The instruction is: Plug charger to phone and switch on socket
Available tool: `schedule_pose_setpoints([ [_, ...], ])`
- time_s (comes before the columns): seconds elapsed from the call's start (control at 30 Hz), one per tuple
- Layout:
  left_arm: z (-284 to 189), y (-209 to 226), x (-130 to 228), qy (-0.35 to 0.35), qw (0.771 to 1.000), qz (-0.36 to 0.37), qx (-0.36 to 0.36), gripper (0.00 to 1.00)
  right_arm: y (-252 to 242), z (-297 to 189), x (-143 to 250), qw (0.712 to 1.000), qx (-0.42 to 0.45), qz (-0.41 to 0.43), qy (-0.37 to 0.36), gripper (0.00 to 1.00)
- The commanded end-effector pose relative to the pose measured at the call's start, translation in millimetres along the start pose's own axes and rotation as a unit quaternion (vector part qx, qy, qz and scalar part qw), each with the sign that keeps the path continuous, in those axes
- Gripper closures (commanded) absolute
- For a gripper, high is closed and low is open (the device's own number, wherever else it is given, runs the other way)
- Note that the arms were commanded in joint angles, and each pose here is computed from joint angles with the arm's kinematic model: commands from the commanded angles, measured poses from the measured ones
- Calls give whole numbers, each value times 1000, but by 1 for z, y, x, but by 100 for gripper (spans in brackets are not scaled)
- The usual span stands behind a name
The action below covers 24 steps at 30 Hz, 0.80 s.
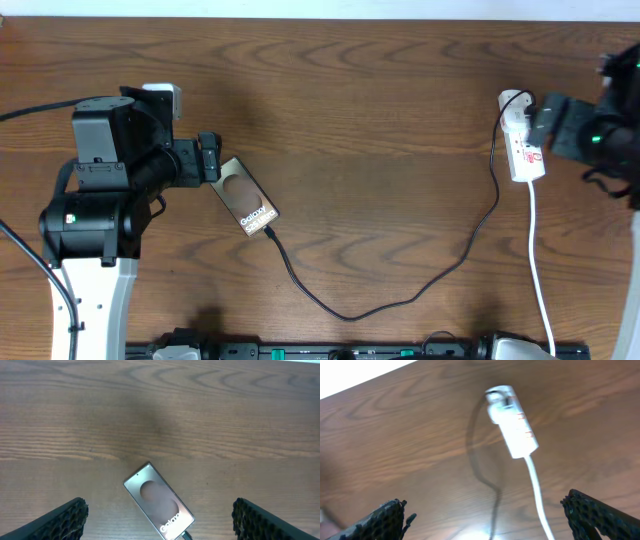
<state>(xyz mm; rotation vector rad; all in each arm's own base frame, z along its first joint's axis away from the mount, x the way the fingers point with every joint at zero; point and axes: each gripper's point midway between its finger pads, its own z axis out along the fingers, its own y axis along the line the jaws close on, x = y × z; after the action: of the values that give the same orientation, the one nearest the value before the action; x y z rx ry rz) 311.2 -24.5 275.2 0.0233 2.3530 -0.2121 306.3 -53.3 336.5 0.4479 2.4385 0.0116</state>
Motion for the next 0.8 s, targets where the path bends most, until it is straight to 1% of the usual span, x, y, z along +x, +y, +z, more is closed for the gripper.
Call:
schedule_pose_setpoints([
  [0.0,-2,-1,-2,-2,1000,10,1,7,-48,14,-7,999,44,10,17,1],
  [0.03,-2,-1,-2,-1,1000,10,1,7,-64,23,-7,998,48,19,29,1],
  [0.1,-2,-1,-2,-1,1000,9,1,7,-79,38,-11,998,34,19,41,1],
  [0.13,-2,-1,-2,-1,1000,10,0,7,-81,47,-14,999,4,0,45,1],
  [0.17,-2,-1,-2,-1,1000,10,1,7,-78,59,-16,997,-46,-35,48,1],
  [0.2,-2,-1,-2,-1,1000,10,1,7,-76,68,-16,994,-83,-53,51,1],
  [0.27,-2,-1,-2,-1,1000,10,1,7,-77,84,-16,987,-136,-58,57,1],
  [0.3,-2,-1,-2,-1,1000,10,1,7,-82,97,-14,984,-158,-47,66,1],
  [0.33,-2,-1,-2,-1,1000,10,1,7,-93,118,-11,982,-165,-27,83,1],
  [0.43,-2,-1,-2,-1,1000,10,0,7,-108,154,-5,980,-169,-10,107,1],
  [0.53,-2,-1,-2,-1,1000,10,1,7,-118,198,16,970,-179,21,161,1],
  [0.6,-2,-1,-2,-1,1000,9,1,7,-117,215,25,963,-197,37,178,1],
  [0.67,-2,-1,-2,-1,1000,10,1,7,-110,231,32,954,-233,30,184,1],
  [0.73,-2,-1,-2,-1,1000,10,1,7,-100,242,36,943,-282,6,175,1],
  [0.77,-2,-1,-2,-1,1000,9,1,7,-98,247,38,941,-290,2,174,1],
])
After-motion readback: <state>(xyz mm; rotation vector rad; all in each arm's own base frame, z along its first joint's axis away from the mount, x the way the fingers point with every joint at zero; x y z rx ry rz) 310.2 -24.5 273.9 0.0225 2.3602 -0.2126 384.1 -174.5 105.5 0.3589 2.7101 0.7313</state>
